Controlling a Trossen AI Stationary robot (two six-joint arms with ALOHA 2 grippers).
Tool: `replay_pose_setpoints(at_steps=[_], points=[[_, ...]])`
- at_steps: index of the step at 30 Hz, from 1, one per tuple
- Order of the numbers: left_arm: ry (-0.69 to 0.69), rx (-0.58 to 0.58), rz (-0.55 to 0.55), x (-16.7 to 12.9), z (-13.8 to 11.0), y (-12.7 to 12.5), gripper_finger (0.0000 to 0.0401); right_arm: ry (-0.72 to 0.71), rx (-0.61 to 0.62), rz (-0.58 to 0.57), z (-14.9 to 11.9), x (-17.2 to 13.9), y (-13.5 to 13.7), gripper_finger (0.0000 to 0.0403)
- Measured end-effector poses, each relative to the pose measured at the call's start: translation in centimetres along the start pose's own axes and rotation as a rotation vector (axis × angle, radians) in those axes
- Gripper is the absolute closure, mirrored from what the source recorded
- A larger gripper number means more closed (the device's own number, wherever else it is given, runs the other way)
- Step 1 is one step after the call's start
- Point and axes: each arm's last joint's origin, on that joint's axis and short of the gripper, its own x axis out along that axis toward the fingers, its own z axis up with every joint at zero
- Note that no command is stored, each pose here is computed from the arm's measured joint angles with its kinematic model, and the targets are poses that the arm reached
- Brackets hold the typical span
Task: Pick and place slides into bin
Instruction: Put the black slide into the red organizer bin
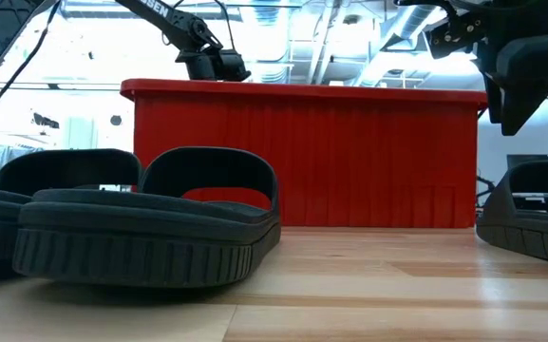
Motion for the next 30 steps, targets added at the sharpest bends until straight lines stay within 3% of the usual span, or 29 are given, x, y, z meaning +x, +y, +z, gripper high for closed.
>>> replay_pose_setpoints(at_steps=[13,19,30], points=[[0.034,0.087,0.098,0.01,0.33,-0.66,0.023,0.0,0.0,0.0,0.0,0.0,0.0,0.0219],[0.033,0.089,0.106,0.0,0.4,-0.7,0.023,0.0,0.001,0.0,0.0,0.0,0.0,0.0219],[0.075,0.112,0.218,-0.05,0.38,-0.47,0.023,-0.001,0.001,0.0,0.0,0.0,0.0,0.0219]])
